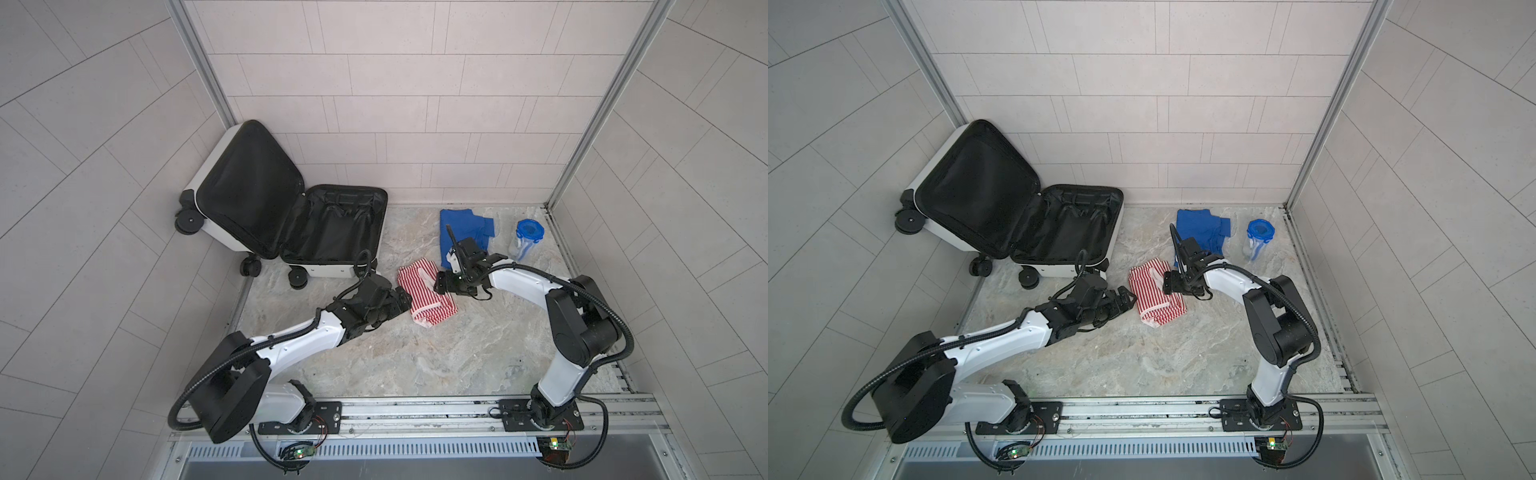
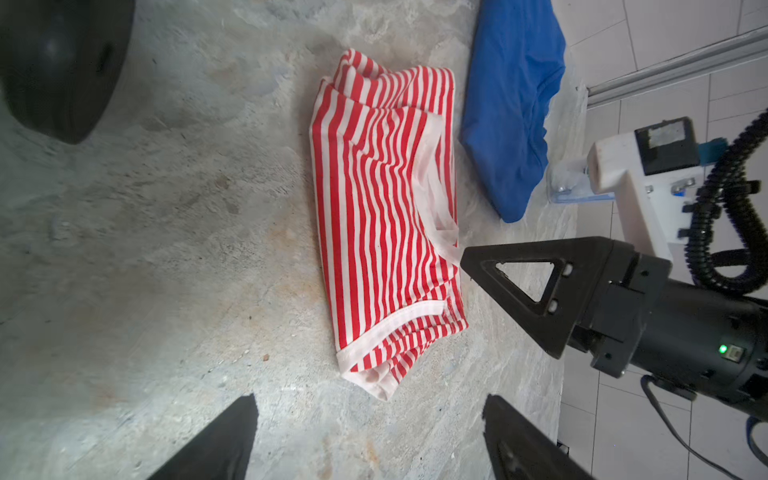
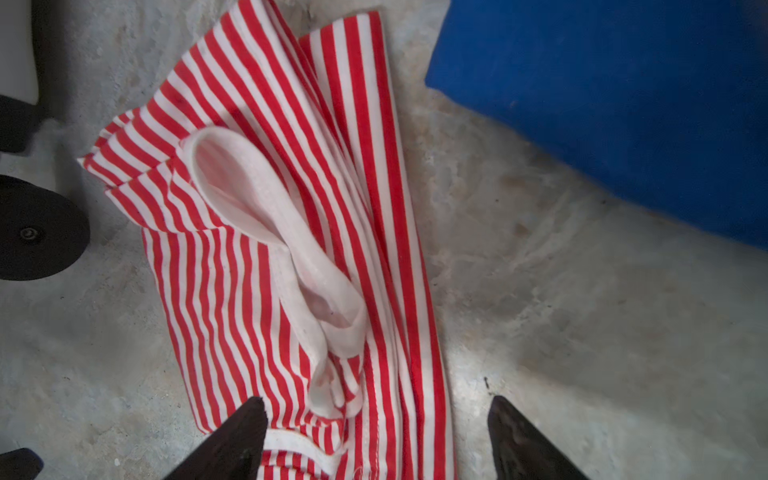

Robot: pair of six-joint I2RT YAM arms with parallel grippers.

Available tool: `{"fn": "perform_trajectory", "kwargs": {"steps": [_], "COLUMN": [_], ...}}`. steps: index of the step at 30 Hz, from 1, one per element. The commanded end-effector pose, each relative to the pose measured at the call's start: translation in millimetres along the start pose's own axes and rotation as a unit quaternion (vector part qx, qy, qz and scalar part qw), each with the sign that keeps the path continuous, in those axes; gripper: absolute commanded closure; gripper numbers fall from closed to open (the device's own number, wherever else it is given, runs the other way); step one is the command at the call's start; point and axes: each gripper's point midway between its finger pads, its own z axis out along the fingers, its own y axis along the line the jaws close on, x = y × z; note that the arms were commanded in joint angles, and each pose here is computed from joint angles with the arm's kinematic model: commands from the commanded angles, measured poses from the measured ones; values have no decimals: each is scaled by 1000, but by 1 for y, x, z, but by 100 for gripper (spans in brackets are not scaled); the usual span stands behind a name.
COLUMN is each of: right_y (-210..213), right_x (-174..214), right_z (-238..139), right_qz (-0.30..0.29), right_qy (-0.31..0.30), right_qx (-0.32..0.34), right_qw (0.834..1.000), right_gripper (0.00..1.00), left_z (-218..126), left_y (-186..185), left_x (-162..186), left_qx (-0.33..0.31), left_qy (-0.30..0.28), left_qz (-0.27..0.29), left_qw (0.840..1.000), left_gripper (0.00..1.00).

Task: Pack the luggage
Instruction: 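Reach both grippers down to the red-and-white striped cloth's two ends, then close both grippers on the striped cloth and lift it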

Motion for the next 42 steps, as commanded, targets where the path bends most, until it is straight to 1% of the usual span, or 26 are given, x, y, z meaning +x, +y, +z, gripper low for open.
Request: {"fn": "perform_trajectory", "kwargs": {"steps": [1, 3, 5, 10, 16, 22, 25, 29, 35, 42], "right_y": [6, 7, 7, 7, 5, 2, 3, 3, -1, -1], "right_x": [-5, -7, -8, -9, -10, -13, -13, -11, -8, -4], "right_z": [3, 4, 7, 12, 18, 24, 28, 33, 35, 42], "right_qz": [-10, -10, -10, -9, -6, -1, 1, 4, 10, 18], "right_qy": [0, 0, 2, 5, 8, 7, 10, 14, 7, 8], "right_qx": [-6, -6, -6, -7, -4, 2, -3, -7, -4, -12], "right_qw": [1000, 1000, 1000, 1000, 1000, 1000, 1000, 1000, 1000, 1000], "right_gripper": [15, 15, 16, 19, 19, 16, 16, 18, 21, 31], "left_z": [15, 28, 41, 60, 63, 70, 73, 79, 89, 99], "left_y": [-19, -17, -16, -9, 5, 9, 9, 10, 18, 16], "left_x": [-6, -3, 1, 5, -2, -15, -20, -22, -18, -17], "left_qx": [21, 13, 13, 4, -25, -26, -29, -32, -39, -28], "left_qy": [1, 13, 25, 32, 16, 11, 11, 13, 19, 20], "left_qz": [-21, -23, -29, -47, -46, -51, -49, -48, -49, -52], "left_qw": [1000, 1000, 999, 998, 999, 998, 998, 998, 998, 998], "left_gripper": [12, 15, 21, 29, 29, 29, 31, 33, 35, 42]}}
